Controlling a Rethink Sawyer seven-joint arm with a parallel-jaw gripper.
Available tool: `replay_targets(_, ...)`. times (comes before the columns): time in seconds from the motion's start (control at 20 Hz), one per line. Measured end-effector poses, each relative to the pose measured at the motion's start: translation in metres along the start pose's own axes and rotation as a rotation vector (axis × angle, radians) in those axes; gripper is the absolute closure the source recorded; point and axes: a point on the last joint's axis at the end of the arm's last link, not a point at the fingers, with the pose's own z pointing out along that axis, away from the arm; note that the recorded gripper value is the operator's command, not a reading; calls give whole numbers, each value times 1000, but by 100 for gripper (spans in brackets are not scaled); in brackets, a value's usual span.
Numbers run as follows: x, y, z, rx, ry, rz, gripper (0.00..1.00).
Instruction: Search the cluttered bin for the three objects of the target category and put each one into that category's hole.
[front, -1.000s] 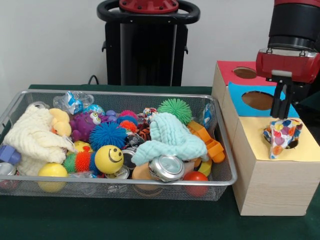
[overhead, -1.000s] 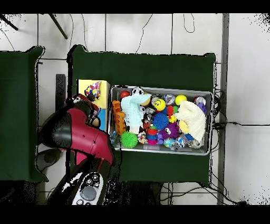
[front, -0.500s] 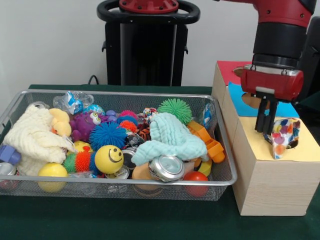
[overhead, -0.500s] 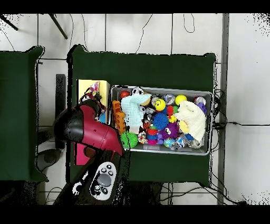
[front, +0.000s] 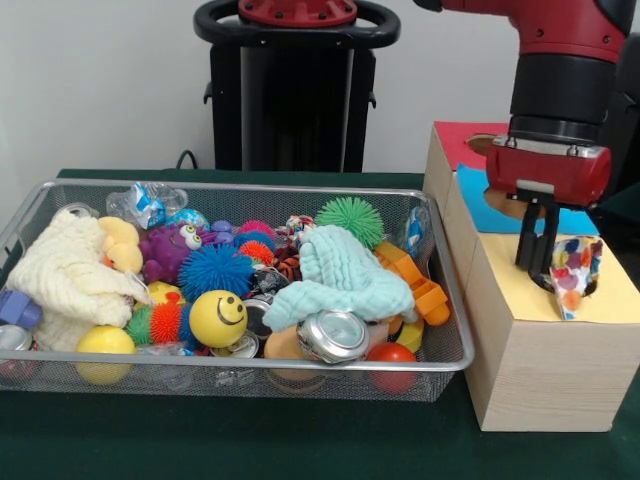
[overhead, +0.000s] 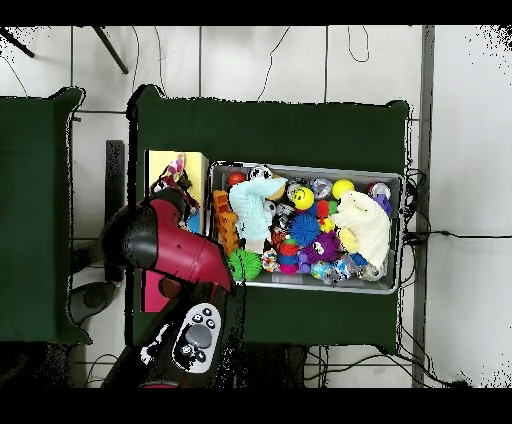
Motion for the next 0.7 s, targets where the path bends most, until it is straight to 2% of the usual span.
replay_targets(0.7,20,5,-15,-16,35,-3,100)
